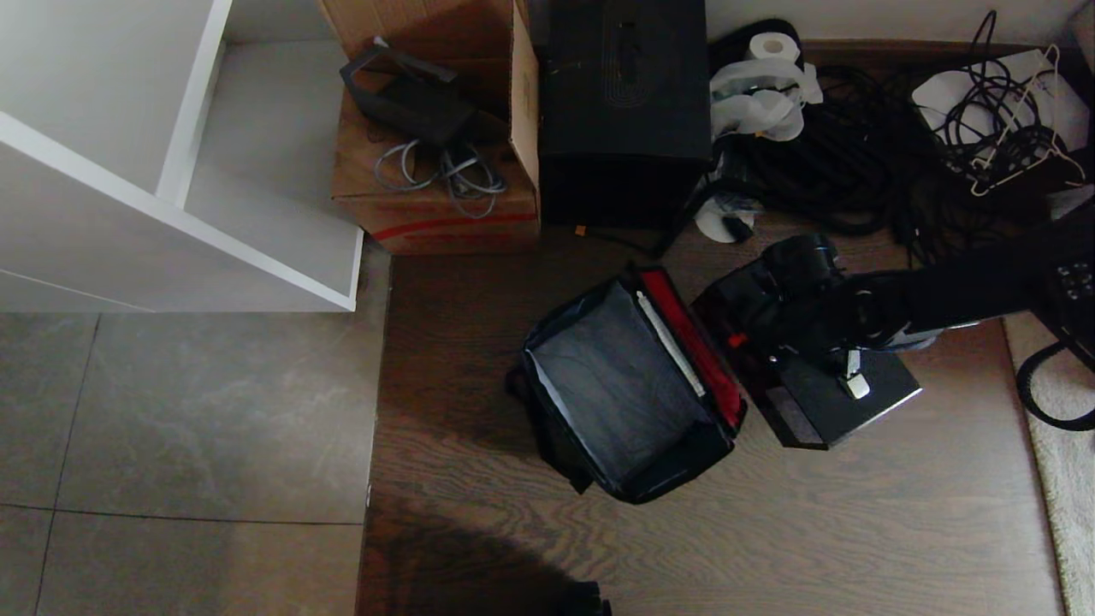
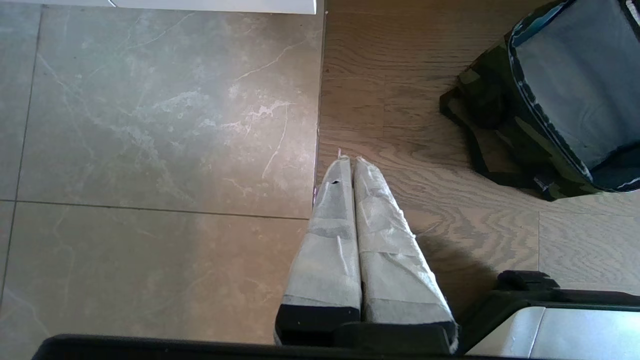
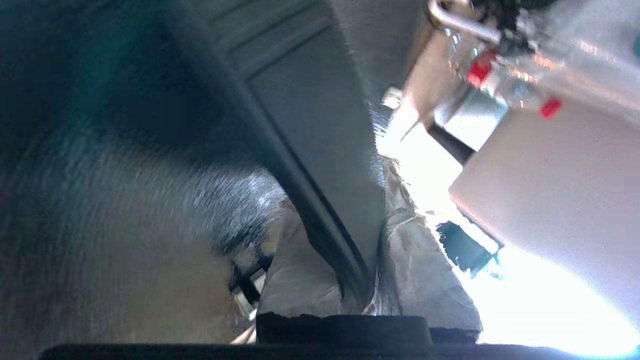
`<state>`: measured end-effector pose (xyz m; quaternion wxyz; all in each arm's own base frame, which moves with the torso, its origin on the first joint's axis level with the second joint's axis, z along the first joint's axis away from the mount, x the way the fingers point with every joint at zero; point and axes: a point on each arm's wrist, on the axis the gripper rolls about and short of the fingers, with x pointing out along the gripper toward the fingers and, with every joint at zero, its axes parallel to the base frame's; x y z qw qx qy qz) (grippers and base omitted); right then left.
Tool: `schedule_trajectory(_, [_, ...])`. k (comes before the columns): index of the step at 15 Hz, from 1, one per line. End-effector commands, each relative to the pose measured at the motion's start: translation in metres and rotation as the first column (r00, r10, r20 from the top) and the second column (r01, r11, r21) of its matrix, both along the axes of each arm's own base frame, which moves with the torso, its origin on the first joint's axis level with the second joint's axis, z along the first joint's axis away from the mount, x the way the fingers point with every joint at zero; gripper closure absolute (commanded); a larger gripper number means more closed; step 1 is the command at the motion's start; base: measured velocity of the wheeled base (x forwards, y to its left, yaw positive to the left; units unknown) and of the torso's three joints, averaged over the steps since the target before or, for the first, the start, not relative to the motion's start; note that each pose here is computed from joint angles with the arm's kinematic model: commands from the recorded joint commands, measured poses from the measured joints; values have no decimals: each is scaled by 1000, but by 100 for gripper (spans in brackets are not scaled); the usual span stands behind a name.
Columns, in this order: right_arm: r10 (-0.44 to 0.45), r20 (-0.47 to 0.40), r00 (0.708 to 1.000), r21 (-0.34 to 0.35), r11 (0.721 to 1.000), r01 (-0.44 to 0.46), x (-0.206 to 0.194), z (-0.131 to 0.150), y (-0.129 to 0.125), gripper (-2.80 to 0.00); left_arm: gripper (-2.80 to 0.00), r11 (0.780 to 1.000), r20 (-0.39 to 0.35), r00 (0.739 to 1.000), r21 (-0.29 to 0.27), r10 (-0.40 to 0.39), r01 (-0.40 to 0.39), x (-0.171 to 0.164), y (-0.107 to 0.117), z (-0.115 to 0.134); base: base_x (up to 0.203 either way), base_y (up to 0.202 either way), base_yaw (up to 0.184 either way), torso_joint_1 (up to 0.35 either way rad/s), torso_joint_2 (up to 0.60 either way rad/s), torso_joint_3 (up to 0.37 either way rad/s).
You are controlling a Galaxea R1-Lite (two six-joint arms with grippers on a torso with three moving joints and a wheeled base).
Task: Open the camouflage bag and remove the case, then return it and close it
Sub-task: Release the handle
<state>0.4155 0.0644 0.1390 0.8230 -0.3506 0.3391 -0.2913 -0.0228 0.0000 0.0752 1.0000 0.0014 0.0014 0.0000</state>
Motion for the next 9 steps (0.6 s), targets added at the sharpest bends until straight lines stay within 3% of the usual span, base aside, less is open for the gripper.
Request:
schedule_trajectory(1, [-27,-15,1000,-4,1000,27,9,-9,-10,0,0,1000,-2,1000,0,0,0,0,0,0,0,0,0,0,0,0])
schedule_trajectory(9, [-133,-42,990,-1,991,133,35,-40,-57,0,0,1000,-2,1000,0,0,0,0,0,0,0,0,0,0,0,0])
